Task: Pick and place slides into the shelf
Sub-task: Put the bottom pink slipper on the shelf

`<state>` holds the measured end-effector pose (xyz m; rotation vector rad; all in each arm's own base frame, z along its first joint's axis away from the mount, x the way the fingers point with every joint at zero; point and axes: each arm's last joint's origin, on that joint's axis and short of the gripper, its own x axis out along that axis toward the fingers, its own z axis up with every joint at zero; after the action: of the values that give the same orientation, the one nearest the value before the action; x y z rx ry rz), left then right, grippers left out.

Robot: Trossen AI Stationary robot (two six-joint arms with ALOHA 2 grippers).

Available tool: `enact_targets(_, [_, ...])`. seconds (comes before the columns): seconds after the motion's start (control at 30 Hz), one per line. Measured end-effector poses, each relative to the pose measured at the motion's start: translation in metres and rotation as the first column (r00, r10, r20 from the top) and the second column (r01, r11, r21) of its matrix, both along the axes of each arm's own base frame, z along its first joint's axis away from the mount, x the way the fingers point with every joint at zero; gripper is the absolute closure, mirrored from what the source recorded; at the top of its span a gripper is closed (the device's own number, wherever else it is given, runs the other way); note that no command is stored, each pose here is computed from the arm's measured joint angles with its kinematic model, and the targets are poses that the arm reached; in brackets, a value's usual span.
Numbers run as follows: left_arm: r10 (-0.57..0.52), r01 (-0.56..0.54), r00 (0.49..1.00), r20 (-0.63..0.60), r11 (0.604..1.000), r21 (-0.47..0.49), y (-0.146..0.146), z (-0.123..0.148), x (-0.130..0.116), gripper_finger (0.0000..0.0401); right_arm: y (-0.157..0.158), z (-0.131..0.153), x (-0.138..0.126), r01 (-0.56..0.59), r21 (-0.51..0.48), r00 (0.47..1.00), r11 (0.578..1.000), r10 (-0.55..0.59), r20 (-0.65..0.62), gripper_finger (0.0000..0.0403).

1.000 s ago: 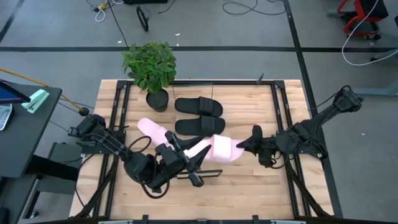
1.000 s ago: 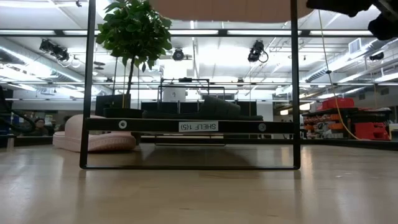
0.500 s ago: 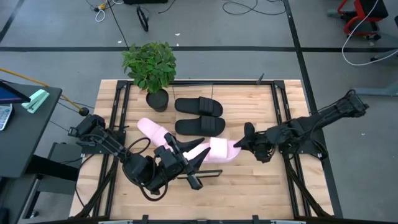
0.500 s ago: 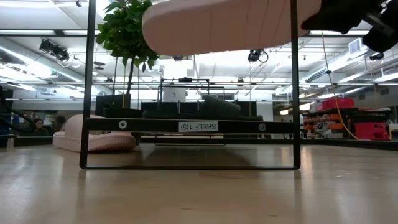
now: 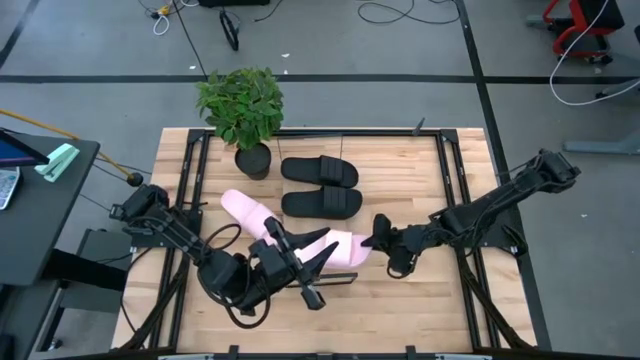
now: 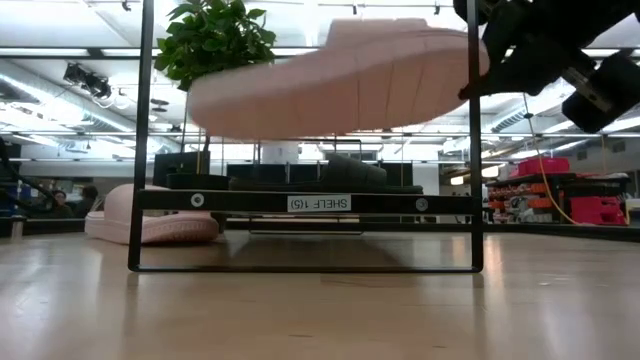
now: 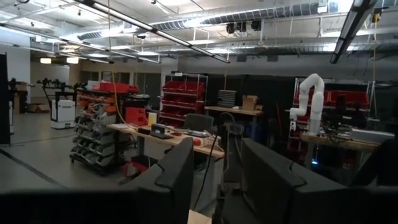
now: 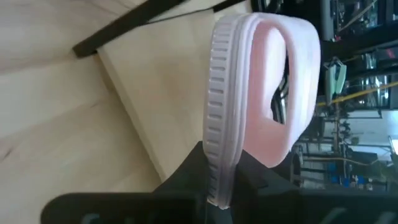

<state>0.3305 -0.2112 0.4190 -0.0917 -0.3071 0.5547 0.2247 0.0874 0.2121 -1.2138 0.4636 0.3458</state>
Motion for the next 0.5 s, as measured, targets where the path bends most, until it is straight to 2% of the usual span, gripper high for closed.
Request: enact_targets(0.5, [0.03,-0.029,0.999,-0.044,0.999,0.014,-0.0059,-0.0008,-0.005,0.0265,0.0088,-0.0111,0.0088,-0.046,0.046,0.999,0.998,0.047,-0.014,0.0369])
